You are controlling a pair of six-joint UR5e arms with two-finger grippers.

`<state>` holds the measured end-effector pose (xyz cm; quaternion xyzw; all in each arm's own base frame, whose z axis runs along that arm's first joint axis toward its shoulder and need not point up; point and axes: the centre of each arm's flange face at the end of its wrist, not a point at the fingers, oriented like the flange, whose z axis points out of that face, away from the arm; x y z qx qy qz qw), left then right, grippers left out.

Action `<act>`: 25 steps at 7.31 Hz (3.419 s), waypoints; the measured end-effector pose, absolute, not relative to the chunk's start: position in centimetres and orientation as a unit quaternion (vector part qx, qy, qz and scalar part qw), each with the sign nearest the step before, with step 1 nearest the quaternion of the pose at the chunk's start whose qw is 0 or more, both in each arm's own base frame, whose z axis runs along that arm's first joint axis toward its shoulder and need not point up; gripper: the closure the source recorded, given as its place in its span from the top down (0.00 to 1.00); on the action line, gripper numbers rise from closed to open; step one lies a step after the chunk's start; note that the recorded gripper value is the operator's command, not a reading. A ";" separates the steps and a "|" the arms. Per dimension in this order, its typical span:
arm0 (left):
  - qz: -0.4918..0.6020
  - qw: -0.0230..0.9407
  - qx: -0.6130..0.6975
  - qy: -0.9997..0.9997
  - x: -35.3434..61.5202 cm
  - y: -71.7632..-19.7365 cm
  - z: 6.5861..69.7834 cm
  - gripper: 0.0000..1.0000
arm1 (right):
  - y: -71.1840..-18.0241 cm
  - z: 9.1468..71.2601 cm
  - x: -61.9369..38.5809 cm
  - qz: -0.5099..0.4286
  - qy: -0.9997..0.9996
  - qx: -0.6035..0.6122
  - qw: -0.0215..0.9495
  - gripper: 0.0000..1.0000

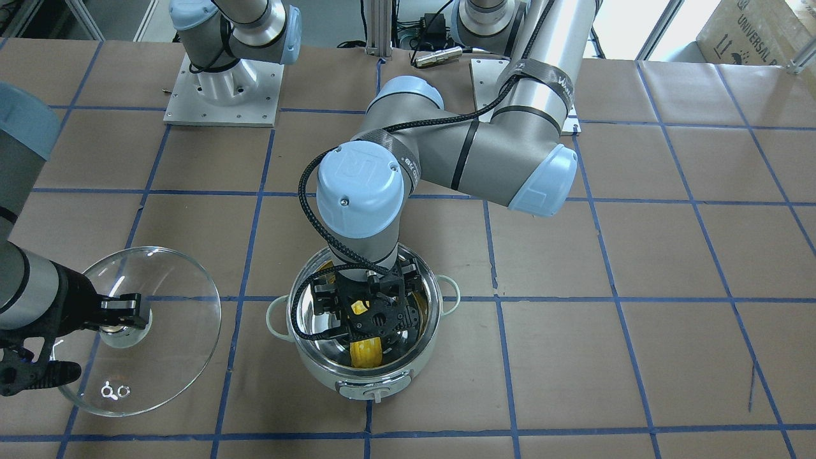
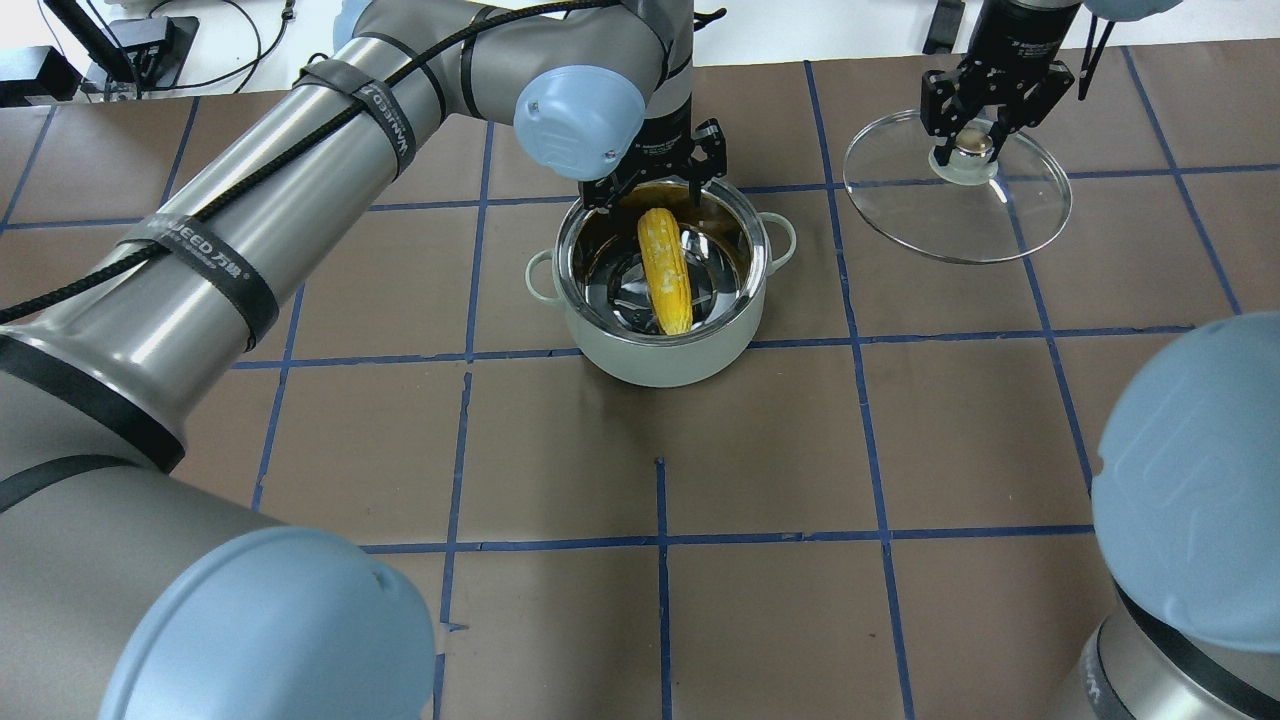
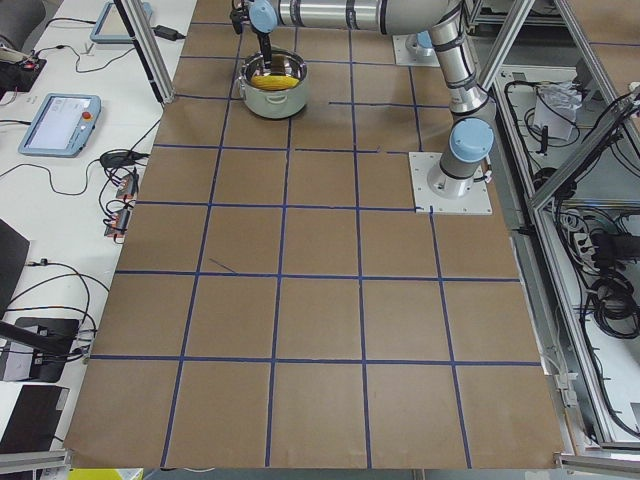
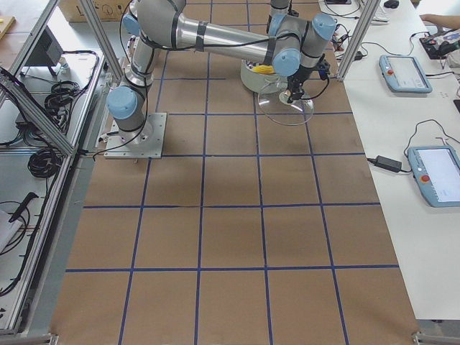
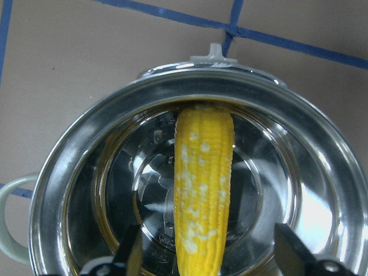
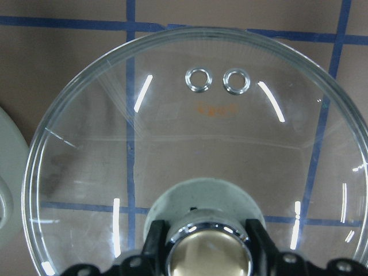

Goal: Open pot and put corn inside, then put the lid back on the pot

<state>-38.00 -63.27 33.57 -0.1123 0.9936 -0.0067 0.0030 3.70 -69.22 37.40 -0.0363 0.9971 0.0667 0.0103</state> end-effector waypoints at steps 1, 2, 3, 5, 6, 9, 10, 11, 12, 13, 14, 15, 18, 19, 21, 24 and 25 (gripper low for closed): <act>-0.009 0.004 -0.086 0.996 -37.2 -63.4 34.1 0.99 | -69.1 37.7 3.8 0.064 0.997 -0.036 0.009 0.09; -0.011 0.003 -0.055 0.998 -35.6 -63.7 34.9 1.00 | -69.0 38.5 4.2 0.059 0.998 -0.036 0.008 0.09; -0.011 0.004 -0.030 0.999 -32.8 -64.0 35.8 1.00 | -68.6 39.6 5.7 0.051 0.998 -0.038 0.006 0.09; -0.004 0.005 -0.010 1.000 -25.0 -62.6 37.7 1.00 | -67.0 41.6 12.3 0.037 0.998 -0.044 0.000 0.09; 0.000 0.007 -0.010 1.000 -20.9 -60.8 38.6 1.00 | -65.8 42.1 16.4 0.032 0.999 -0.041 -0.003 0.08; 0.003 0.022 -0.025 0.999 -13.7 -53.5 40.9 1.00 | -61.9 41.8 29.4 0.014 1.000 -0.019 -0.008 0.08; 0.010 0.038 -0.028 0.999 -12.6 -52.0 41.0 1.00 | -61.0 40.7 32.9 0.006 1.000 -0.025 -0.010 0.08; 0.023 0.043 -0.029 0.998 -12.2 -51.2 40.9 1.00 | -60.3 39.8 35.0 0.000 0.999 -0.035 -0.009 0.08; 0.027 0.041 -0.031 0.998 -12.0 -51.0 41.0 1.00 | -59.8 38.4 36.0 -0.007 0.999 -0.047 -0.007 0.09; 0.023 0.039 -0.030 0.999 -12.2 -51.0 41.7 1.00 | -59.5 37.4 36.1 -0.015 0.998 -0.056 -0.004 0.09; 0.013 0.032 -0.032 0.999 -12.4 -50.9 42.8 1.00 | -59.4 36.9 36.0 -0.026 0.998 -0.061 -0.001 0.09; -0.002 0.018 -0.036 0.999 -12.6 -50.8 44.2 1.00 | -59.4 36.7 35.9 -0.031 0.998 -0.062 0.003 0.09; -0.015 -0.003 -0.036 0.999 -12.8 -50.6 45.6 1.00 | -59.7 35.9 36.0 -0.030 0.998 -0.062 0.005 0.09; -0.017 -0.004 -0.035 0.999 -12.8 -50.6 45.7 1.00 | -59.7 35.7 36.0 -0.028 0.998 -0.062 0.005 0.10; -0.020 -0.005 -0.034 0.999 -12.8 -50.5 46.0 1.00 | -59.8 35.4 35.9 -0.025 0.998 -0.061 0.003 0.10; -0.020 -0.004 -0.035 0.999 -13.0 -49.4 46.1 1.00 | -59.8 35.3 35.9 -0.026 0.998 -0.060 0.001 0.10; -0.017 -0.004 -0.034 0.999 -13.0 -49.1 45.9 1.00 | -59.9 35.3 35.9 -0.027 0.998 -0.060 0.001 0.10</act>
